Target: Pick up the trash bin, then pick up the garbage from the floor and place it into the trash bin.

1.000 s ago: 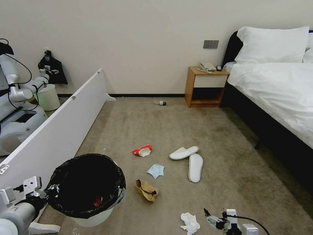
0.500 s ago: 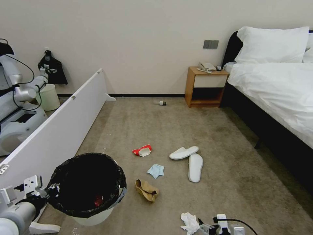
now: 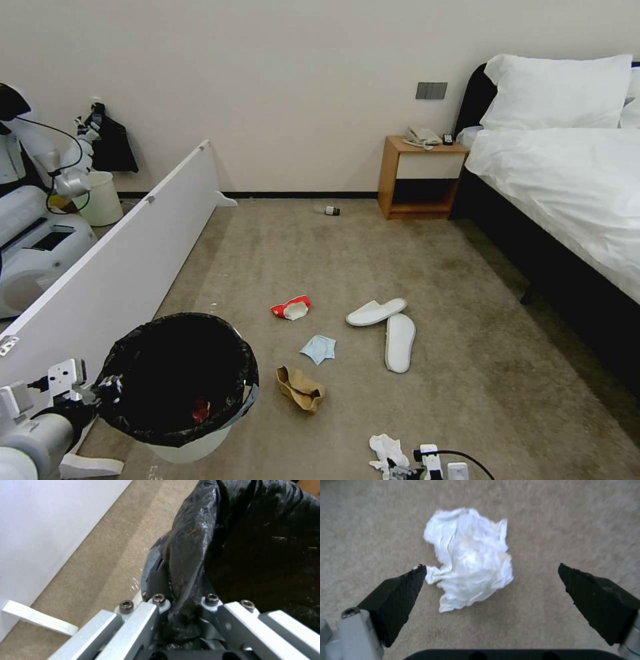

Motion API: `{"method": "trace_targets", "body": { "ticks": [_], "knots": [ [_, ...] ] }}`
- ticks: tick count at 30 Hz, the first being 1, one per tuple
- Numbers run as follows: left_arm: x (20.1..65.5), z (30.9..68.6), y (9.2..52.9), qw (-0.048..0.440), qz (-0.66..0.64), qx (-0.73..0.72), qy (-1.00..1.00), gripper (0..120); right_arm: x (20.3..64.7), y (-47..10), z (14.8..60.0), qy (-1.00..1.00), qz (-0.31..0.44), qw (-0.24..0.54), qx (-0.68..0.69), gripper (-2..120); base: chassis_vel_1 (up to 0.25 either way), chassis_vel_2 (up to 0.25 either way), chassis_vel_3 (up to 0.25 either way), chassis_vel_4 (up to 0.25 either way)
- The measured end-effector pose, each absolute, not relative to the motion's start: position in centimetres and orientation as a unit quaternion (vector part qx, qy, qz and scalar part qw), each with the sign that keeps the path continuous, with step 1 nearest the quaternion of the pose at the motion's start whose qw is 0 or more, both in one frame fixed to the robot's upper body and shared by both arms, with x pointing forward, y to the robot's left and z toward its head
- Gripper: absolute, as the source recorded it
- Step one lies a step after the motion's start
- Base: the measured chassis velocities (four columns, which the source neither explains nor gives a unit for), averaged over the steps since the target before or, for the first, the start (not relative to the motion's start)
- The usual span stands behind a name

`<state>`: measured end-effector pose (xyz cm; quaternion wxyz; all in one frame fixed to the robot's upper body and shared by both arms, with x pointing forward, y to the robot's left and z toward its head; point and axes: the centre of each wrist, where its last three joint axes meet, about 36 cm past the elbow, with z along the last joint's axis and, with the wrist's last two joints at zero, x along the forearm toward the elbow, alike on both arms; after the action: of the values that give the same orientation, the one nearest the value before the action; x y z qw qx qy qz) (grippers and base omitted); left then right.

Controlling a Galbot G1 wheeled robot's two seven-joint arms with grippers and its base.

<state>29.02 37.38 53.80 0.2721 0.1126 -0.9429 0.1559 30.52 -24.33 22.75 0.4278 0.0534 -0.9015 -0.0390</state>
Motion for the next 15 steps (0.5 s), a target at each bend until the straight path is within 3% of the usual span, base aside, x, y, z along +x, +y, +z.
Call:
{"method": "trace_targets", "body": {
  "ticks": [13, 15],
  "knots": [
    [29.0, 53.7, 37.4, 0.273, 0.156, 0.113, -0.942, 5, 31.4, -23.2, 21.8, -0.899, -0.051, 0.433, 0.045, 100, 0.000, 0.000, 0.000, 0.000],
    [29.0, 53.7, 37.4, 0.273, 0.156, 0.113, -0.942, 5, 31.5, -23.1, 21.7, -0.898, -0.055, 0.434, 0.044, 93, 0.000, 0.000, 0.000, 0.000]
  ]
}}
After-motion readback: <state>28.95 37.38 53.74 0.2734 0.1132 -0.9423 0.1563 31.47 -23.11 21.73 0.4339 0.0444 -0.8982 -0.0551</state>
